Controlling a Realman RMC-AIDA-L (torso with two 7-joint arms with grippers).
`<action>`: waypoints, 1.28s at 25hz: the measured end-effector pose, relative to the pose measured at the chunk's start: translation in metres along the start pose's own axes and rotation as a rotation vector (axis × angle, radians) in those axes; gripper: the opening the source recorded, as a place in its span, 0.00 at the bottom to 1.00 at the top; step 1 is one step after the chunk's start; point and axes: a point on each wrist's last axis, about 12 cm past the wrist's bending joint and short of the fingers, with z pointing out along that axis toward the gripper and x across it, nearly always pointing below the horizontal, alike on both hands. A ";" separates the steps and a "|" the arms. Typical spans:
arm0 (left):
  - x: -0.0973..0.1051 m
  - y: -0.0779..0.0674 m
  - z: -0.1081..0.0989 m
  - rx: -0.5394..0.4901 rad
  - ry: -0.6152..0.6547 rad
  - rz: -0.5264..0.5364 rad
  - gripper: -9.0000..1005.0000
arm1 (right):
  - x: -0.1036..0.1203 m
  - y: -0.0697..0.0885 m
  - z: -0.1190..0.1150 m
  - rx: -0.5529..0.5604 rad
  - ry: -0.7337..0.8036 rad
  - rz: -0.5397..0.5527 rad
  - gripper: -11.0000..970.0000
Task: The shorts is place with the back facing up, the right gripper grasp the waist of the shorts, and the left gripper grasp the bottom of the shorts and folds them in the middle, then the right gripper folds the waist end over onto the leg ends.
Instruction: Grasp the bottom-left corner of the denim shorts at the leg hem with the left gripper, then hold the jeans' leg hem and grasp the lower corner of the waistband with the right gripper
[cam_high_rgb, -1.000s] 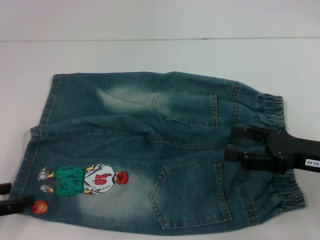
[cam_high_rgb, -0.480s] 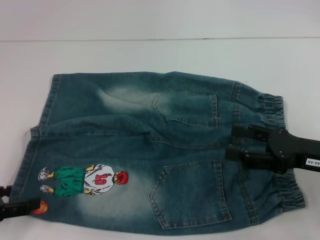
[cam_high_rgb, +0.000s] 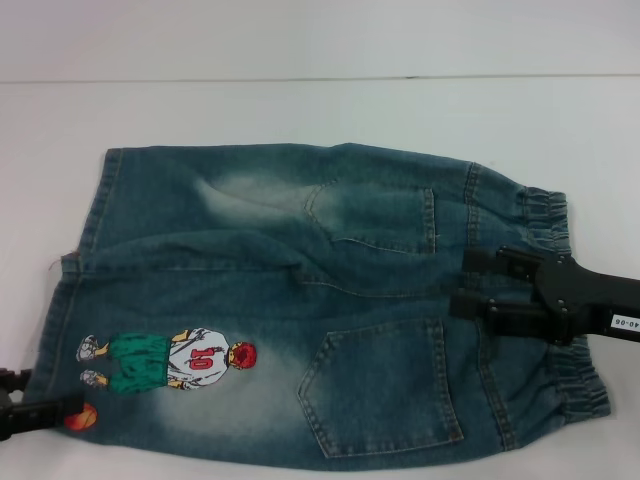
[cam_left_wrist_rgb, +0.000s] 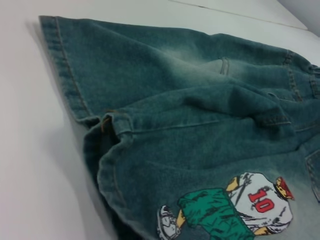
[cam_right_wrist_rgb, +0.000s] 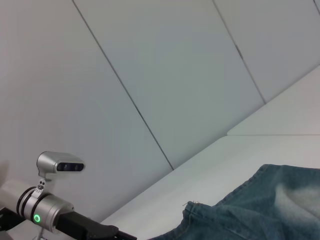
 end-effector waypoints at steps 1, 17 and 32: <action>0.000 0.000 0.000 0.003 0.005 0.004 0.83 | 0.000 0.000 0.000 0.000 0.000 0.000 0.95; -0.006 0.002 0.007 -0.015 0.024 0.033 0.34 | 0.001 0.001 -0.002 -0.004 -0.003 0.004 0.94; -0.017 0.000 0.010 0.003 0.012 0.032 0.03 | 0.012 0.004 -0.047 0.117 -0.122 0.062 0.94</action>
